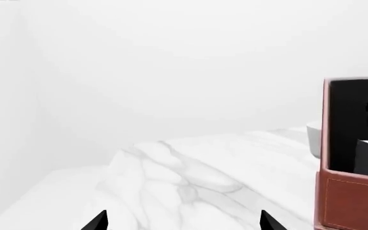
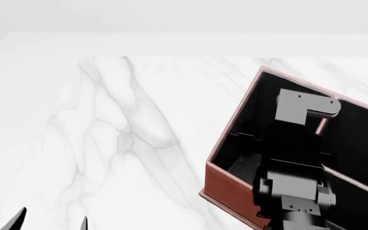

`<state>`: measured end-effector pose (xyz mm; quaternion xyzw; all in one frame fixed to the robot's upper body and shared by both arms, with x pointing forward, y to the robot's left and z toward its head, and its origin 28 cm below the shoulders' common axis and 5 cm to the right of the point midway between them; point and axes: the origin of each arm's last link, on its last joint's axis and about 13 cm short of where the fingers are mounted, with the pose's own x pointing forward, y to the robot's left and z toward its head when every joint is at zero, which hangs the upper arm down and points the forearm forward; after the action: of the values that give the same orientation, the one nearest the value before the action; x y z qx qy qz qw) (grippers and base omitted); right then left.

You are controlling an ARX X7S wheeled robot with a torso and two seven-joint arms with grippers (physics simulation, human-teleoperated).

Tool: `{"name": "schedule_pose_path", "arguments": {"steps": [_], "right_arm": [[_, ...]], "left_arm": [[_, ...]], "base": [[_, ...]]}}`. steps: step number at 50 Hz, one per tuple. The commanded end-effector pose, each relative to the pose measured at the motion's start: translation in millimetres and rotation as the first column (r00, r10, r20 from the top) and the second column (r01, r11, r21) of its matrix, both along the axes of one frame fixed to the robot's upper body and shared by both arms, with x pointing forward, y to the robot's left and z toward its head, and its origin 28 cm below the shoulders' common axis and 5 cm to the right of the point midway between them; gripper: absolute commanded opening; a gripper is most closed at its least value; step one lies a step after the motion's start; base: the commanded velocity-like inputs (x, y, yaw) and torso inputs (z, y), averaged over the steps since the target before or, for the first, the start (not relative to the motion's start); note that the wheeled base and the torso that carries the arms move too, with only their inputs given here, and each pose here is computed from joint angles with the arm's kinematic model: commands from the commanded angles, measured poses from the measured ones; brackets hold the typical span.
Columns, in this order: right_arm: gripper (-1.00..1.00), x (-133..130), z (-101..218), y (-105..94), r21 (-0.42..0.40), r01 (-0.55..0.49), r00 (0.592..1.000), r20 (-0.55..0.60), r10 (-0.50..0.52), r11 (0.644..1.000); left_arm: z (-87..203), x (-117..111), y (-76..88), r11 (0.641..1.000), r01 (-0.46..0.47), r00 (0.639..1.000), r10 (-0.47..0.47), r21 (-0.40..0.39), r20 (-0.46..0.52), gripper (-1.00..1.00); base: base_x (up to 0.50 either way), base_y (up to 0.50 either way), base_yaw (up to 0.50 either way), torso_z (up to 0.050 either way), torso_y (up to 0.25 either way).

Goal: Pick up the book and place it in the left compartment of the caddy.

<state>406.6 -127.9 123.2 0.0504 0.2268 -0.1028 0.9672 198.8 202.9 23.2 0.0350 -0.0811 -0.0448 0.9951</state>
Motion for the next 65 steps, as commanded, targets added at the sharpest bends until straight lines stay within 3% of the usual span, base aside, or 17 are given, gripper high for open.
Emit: {"name": "schedule_pose_path", "arguments": {"steps": [1, 3, 5, 7, 9, 14, 41, 44, 56, 57, 61, 65], "right_arm": [[1.00, 1.6, 2.7, -0.2, -0.017, -0.008, 1.000, 0.023, 0.009, 1.000], [1.00, 2.0, 3.1, -0.6, -0.024, -0.006, 1.000, 0.031, 0.007, 1.000], [1.00, 2.8, 3.8, -0.7, -0.035, -0.006, 0.999, 0.048, 0.007, 0.999], [1.00, 3.6, 4.6, -0.9, -0.043, -0.003, 0.998, 0.067, 0.005, 0.999], [1.00, 4.1, 4.3, -0.2, -0.043, -0.002, 0.996, 0.086, 0.006, 0.999], [1.00, 6.7, 7.3, -1.6, -0.082, -0.011, 0.988, 0.154, 0.024, 0.997], [1.00, 10.6, 12.0, 6.2, -0.132, -0.053, 0.942, 0.322, 0.093, 0.990], [1.00, 3.0, 13.6, 7.4, -0.128, -0.055, 0.937, 0.336, 0.095, 0.990], [1.00, -28.4, 8.9, 13.0, -0.242, -0.017, 0.906, 0.407, 0.117, 0.970], [1.00, -32.7, 7.1, 13.5, -0.259, -0.009, 0.900, 0.418, 0.120, 0.966], [1.00, -43.7, 3.3, 15.0, -0.290, 0.002, 0.885, 0.447, 0.133, 0.957], [1.00, -53.3, -0.5, 18.1, -0.319, 0.005, 0.862, 0.481, 0.158, 0.948]], "left_arm": [[2.9, 0.1, -0.1, 1.000, 0.002, 1.000, -0.002, 0.000, 0.001, 1.00], [-7.9, -0.3, -0.3, 1.000, 0.002, 1.000, -0.002, 0.000, 0.001, 1.00], [7.1, 0.2, 0.0, 1.000, 0.003, 1.000, -0.003, -0.001, 0.001, 1.00], [-4.0, -0.4, -0.2, 1.000, 0.003, 1.000, -0.003, -0.001, 0.001, 1.00], [7.1, 0.2, 0.0, 1.000, 0.003, 1.000, -0.003, -0.002, 0.001, 1.00], [7.5, -0.2, -0.2, 1.000, 0.005, 1.000, -0.005, -0.001, 0.001, 1.00], [6.9, -0.2, -0.4, 1.000, 0.007, 1.000, -0.007, 0.000, 0.001, 1.00], [7.4, -0.1, -0.3, 1.000, 0.006, 1.000, -0.006, 0.001, 0.001, 1.00], [7.5, -0.3, 0.1, 1.000, 0.004, 1.000, -0.004, 0.003, 0.004, 1.00], [-3.2, -1.1, -0.2, 1.000, 0.005, 1.000, -0.005, 0.004, 0.004, 1.00], [6.3, -0.6, 0.0, 1.000, 0.004, 1.000, -0.004, 0.005, 0.005, 1.00], [-7.5, -1.4, -0.2, 1.000, 0.004, 1.000, -0.004, 0.004, 0.007, 1.00]], "base": [[0.00, 0.00, 0.00, 0.000, 0.000], [0.00, 0.00, 0.00, 0.000, 0.000], [0.00, 0.00, 0.00, 0.000, 0.000], [0.00, 0.00, 0.00, 0.000, 0.000], [0.00, 0.00, 0.00, 0.000, 0.000], [0.00, 0.00, 0.00, 0.000, 0.000], [0.00, 0.00, 0.00, 0.000, 0.000], [0.00, 0.00, 0.00, 0.000, 0.000], [0.00, 0.00, 0.00, 0.000, 0.000], [0.00, 0.00, 0.00, 0.000, 0.000], [0.00, 0.00, 0.00, 0.000, 0.000], [0.00, 0.00, 0.00, 0.000, 0.000]]}}
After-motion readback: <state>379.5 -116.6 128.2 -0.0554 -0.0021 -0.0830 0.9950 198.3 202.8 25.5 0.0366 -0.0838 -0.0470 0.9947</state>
